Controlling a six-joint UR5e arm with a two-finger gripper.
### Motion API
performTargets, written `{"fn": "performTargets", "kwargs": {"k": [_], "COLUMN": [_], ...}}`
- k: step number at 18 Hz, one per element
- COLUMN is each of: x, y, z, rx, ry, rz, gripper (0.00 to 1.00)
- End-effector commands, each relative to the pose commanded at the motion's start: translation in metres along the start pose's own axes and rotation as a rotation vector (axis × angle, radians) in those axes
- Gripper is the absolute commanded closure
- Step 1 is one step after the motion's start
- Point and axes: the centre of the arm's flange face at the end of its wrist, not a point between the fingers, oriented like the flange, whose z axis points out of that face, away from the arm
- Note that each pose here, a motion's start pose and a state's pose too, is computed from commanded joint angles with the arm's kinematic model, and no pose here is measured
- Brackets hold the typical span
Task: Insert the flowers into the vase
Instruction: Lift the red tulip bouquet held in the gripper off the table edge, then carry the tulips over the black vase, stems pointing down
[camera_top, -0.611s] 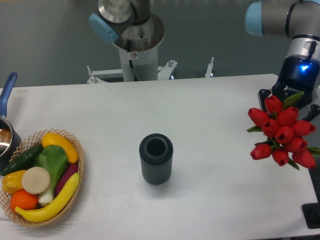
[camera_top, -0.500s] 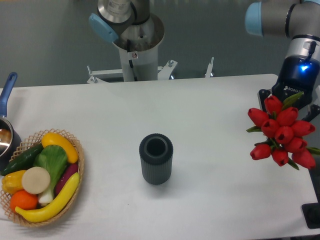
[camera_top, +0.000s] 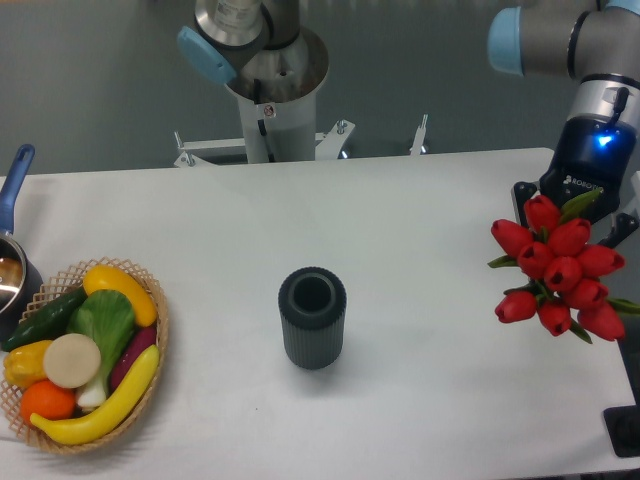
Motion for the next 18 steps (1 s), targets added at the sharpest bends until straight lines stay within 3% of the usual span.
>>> {"fn": "performTargets", "kwargs": {"k": [10,18], "x": [0.012,0.044], "y": [-0.005,-0.024], "z": [0.033,0.047], "rx": [0.011,0.174], "ry": [0.044,0.162], "rz": [0.037,0.042], "gripper": [0.69,0.69]}}
